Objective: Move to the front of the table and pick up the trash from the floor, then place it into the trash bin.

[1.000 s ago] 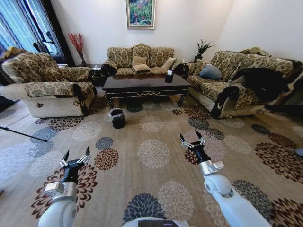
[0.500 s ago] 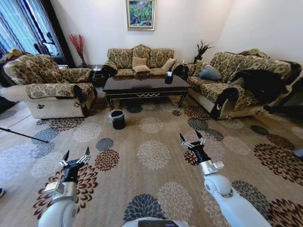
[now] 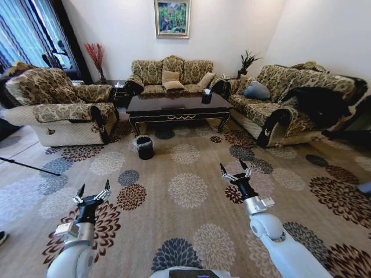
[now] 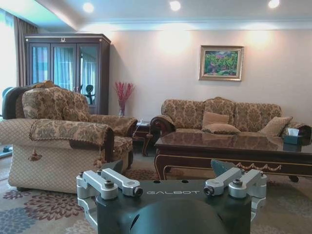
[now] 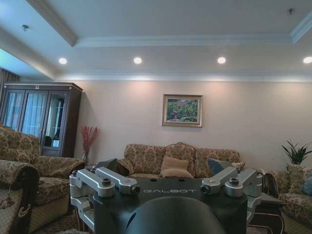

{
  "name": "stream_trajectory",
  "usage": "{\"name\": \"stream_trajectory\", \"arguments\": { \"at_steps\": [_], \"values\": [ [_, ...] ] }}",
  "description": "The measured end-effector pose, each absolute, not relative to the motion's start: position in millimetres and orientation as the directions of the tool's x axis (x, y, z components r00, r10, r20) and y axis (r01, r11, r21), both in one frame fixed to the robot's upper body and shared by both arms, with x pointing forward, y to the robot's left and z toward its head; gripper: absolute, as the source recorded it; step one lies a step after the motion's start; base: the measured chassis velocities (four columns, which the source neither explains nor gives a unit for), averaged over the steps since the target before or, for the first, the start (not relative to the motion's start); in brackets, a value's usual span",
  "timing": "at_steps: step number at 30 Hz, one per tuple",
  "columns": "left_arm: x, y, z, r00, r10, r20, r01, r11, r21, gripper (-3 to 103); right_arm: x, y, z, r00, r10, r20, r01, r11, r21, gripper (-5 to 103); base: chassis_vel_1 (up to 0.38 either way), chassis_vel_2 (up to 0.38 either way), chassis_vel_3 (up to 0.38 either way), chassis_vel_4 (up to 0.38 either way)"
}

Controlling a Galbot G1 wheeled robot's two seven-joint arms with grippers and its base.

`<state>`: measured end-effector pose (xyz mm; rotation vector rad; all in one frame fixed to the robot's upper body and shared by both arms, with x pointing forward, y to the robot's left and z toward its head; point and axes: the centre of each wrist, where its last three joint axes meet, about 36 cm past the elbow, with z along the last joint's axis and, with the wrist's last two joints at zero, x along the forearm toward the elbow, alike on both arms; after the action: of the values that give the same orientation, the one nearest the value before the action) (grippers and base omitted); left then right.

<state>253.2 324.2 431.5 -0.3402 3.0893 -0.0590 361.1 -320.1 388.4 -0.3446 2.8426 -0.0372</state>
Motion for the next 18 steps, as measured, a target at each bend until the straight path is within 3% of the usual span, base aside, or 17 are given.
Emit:
{"name": "stream_trajectory", "arguments": {
  "at_steps": [18],
  "values": [
    [253.2,324.2,431.5,-0.975,-0.218,-0.029,-0.217,0.975,-0.041,100,361.1,-320.1,388.4,-0.933,-0.238,-0.269,-0.231,0.971,-0.058,100,0.0,0.0,0.0,0.0]
  ]
}}
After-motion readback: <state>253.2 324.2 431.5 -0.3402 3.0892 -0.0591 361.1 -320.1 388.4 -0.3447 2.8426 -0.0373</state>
